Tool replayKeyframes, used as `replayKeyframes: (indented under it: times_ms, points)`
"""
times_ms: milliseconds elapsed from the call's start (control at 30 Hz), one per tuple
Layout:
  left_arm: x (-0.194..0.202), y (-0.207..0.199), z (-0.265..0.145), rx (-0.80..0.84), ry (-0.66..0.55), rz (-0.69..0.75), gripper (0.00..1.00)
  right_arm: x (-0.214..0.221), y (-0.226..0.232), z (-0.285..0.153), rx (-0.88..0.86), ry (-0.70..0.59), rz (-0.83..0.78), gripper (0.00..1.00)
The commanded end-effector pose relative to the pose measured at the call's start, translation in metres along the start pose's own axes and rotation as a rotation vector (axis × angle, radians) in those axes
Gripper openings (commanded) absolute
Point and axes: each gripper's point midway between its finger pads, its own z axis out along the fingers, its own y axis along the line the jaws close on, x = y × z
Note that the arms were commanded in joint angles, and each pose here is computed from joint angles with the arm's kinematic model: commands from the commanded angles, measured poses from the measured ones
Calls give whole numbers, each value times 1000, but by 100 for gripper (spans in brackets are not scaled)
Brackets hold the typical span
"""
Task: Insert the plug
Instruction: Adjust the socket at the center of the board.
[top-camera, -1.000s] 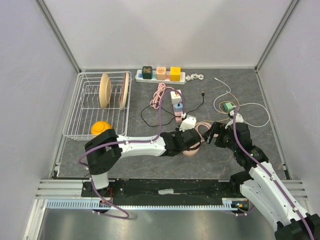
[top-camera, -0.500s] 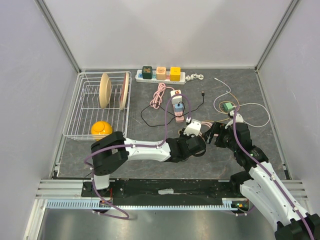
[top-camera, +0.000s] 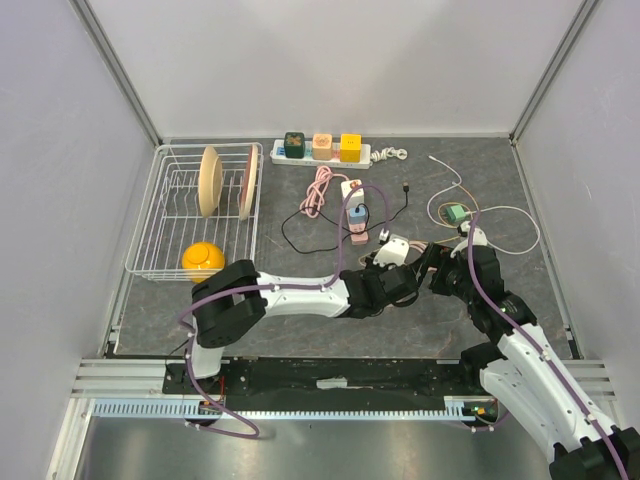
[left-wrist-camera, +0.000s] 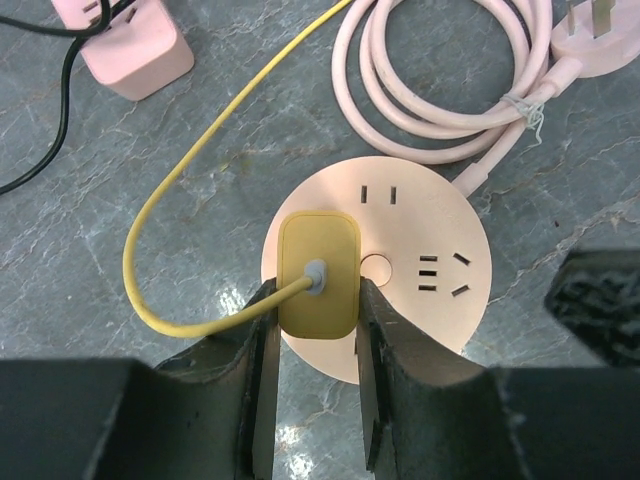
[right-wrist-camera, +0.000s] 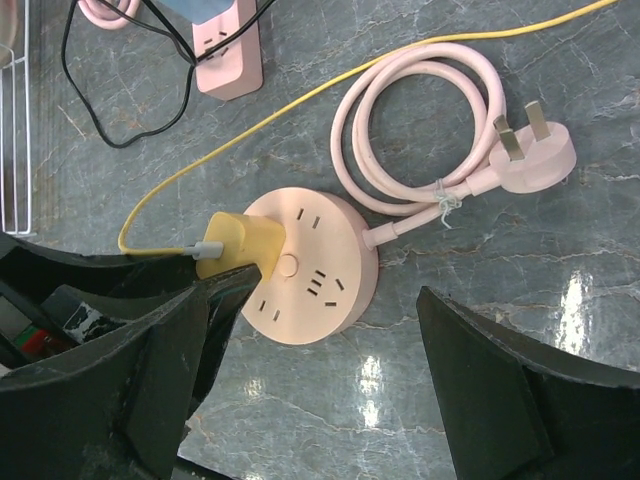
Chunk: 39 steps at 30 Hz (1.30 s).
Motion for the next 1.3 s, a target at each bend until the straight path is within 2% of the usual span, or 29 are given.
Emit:
replayKeyframes:
  times_ms: [0, 300, 500, 600, 700, 733, 800, 833, 900, 933, 1067, 1267]
  points:
    - [152, 45, 13, -72, 482, 274, 2, -6, 1, 1, -2, -39, 24, 92]
    - [152, 45, 14, -52, 528, 290, 2, -14, -7, -5, 53, -75, 18, 92]
    - [142, 78, 11, -93, 521, 252, 2, -29, -5, -9, 77, -102, -2, 92]
    - [133, 92, 8, -95, 507, 260, 8, -36, -5, -11, 87, -122, -2, 93]
    - [119, 93, 9, -69, 451, 272, 25, -42, -2, -11, 92, -126, -9, 94]
    - [115, 90, 10, -56, 432, 270, 35, -46, 0, -12, 92, -135, -10, 94]
    - [106, 86, 8, -38, 408, 268, 47, -50, 0, -12, 102, -139, -13, 96]
    - [101, 84, 7, -29, 395, 261, 58, -55, 2, -13, 98, -150, -14, 96]
    - [85, 76, 2, 9, 355, 232, 63, -60, 3, -13, 109, -154, -20, 98]
    - [80, 74, -1, 19, 342, 222, 69, -64, 5, -16, 112, -161, -21, 98]
    - [48, 63, -21, 97, 267, 151, 82, -73, -1, -19, 172, -161, -40, 98]
    - [4, 56, -54, 199, 142, 64, 85, -79, -15, -20, 295, -117, -63, 98]
